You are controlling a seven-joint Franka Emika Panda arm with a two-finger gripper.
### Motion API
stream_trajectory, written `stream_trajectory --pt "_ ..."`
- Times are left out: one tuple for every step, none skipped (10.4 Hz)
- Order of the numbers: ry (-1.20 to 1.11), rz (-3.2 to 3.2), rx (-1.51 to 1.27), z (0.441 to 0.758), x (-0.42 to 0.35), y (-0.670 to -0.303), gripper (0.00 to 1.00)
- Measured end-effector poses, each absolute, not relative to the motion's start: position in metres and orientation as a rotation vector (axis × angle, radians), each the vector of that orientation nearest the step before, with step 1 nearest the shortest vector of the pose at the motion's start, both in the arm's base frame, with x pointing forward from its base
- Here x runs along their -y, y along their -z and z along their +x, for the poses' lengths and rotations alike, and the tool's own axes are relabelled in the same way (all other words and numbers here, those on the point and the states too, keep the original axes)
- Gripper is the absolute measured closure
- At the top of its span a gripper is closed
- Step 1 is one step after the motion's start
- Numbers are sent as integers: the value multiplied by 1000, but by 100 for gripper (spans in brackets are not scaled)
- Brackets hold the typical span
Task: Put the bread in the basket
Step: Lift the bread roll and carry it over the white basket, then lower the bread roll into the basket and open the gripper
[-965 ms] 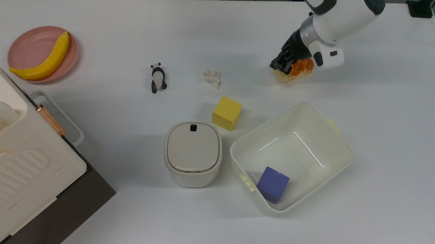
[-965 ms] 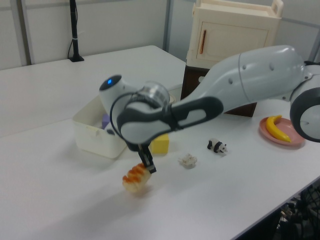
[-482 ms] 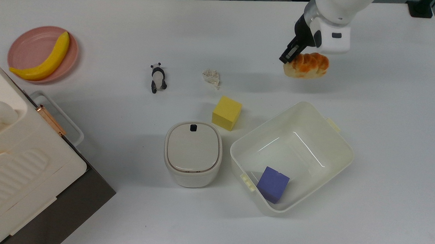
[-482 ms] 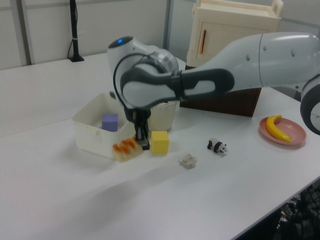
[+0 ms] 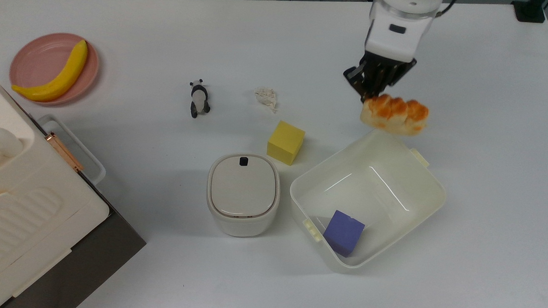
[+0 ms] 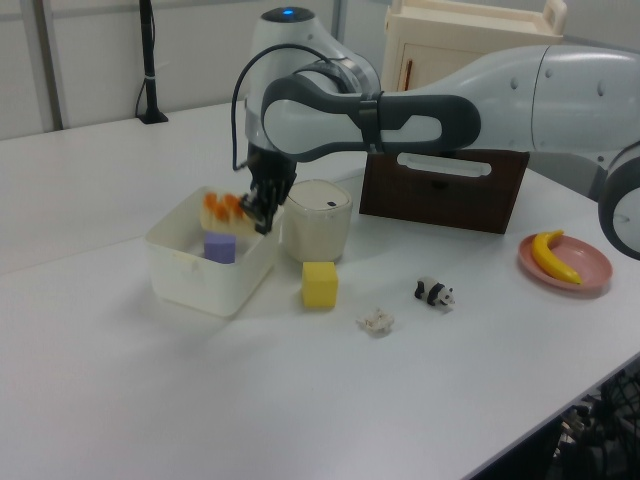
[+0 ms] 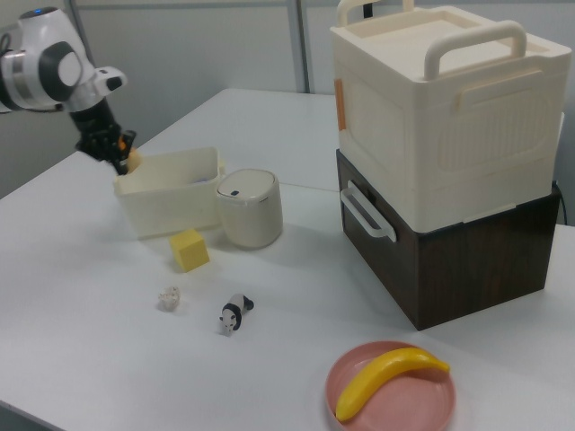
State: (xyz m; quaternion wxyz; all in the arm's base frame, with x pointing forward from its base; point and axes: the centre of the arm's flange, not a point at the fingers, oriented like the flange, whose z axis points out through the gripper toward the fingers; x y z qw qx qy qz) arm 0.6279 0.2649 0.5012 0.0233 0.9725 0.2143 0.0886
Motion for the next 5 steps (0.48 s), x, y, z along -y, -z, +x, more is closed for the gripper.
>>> stream_trajectory --pt "-386 3043 -552 643 -253 -502 94" --pt "-476 3061 -472 656 -242 -499 94" --pt "-560 3071 -420 668 -236 -493 90" --pt "-622 3076 -384 677 -230 -487 89" --pt "-641 3079 -357 683 -224 -481 81"
